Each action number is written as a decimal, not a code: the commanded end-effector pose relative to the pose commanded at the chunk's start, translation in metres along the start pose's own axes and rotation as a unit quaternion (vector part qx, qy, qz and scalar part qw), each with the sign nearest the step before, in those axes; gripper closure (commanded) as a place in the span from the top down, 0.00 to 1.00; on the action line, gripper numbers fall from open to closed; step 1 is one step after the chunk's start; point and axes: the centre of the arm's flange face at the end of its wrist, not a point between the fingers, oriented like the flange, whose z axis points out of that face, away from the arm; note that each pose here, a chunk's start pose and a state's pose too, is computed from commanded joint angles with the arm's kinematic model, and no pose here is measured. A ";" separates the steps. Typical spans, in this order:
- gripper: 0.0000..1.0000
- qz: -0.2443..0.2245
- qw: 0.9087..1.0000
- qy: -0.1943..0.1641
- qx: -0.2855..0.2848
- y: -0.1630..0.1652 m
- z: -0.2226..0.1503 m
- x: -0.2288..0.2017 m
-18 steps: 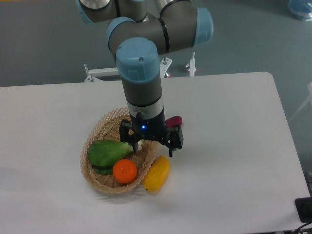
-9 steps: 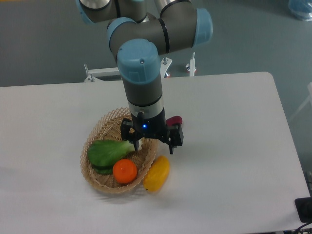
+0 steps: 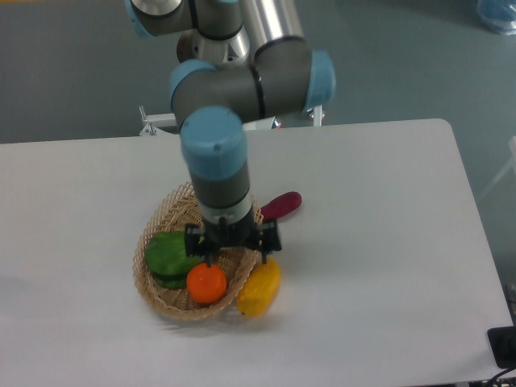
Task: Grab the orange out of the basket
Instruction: 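Lower the open gripper around the orange and close on it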
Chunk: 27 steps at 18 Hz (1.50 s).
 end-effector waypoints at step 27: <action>1.00 0.032 0.999 -0.035 -0.020 0.011 0.084 0.049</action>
